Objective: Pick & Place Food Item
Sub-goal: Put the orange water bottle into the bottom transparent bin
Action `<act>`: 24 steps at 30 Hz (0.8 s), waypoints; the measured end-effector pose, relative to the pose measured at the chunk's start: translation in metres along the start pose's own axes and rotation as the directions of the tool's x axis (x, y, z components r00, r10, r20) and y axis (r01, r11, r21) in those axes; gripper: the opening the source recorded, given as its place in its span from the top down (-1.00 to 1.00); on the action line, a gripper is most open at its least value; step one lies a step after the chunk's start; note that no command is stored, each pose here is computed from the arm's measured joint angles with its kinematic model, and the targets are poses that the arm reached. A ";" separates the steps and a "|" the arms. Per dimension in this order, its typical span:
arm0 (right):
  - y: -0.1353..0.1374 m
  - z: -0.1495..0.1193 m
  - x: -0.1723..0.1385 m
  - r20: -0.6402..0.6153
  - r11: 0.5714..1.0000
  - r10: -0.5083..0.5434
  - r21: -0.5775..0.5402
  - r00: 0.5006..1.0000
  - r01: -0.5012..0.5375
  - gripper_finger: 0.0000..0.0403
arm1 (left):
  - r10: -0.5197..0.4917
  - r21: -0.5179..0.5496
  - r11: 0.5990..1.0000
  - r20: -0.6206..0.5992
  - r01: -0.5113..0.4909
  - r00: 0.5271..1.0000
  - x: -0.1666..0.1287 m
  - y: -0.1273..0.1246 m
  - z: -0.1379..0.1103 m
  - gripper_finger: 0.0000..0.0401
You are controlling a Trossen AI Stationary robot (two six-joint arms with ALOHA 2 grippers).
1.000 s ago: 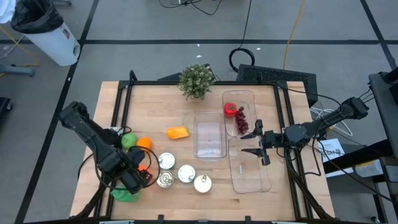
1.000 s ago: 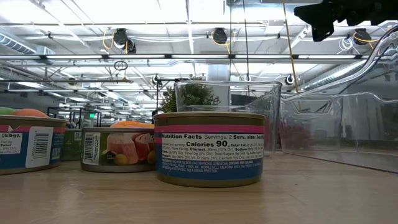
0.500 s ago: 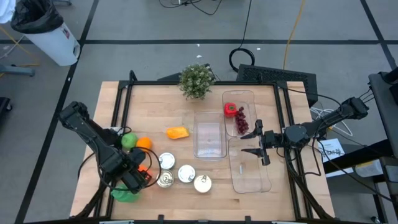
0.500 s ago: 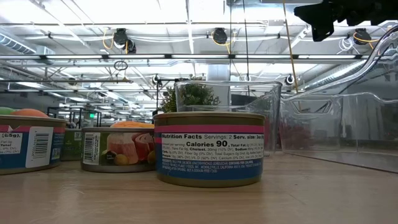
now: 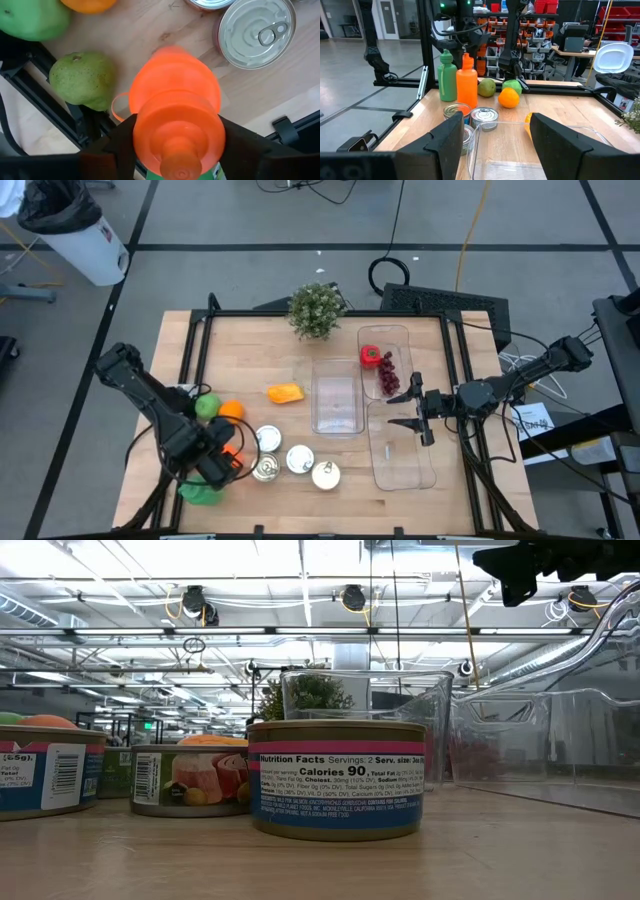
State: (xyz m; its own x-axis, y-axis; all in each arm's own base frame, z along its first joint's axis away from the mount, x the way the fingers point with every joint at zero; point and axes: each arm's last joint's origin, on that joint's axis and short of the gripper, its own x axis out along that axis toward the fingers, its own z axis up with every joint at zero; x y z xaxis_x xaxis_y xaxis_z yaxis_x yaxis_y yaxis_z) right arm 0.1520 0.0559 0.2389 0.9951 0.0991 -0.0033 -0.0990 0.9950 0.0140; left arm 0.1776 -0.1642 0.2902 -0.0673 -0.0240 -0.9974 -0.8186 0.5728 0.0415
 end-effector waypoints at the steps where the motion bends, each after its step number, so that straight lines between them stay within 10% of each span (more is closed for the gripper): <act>1: 0.000 0.000 0.000 0.000 1.000 0.000 0.000 1.000 0.000 -0.07 | 0.001 0.006 1.000 0.000 -0.001 1.000 0.000 0.000 0.001 -0.12; 24: 0.000 0.000 0.000 0.000 1.000 0.000 0.000 1.000 0.000 -0.07 | -0.168 0.140 0.978 0.107 0.152 0.980 -0.026 0.018 0.019 -0.01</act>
State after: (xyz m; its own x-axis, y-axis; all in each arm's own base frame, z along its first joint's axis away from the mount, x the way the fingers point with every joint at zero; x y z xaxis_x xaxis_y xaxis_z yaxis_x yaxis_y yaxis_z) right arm 0.1520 0.0559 0.2390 0.9951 0.0988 -0.0030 -0.0987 0.9950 0.0140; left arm 0.1752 -0.1374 0.3157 0.1322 -0.0324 -0.9907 -0.7313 0.6715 -0.1196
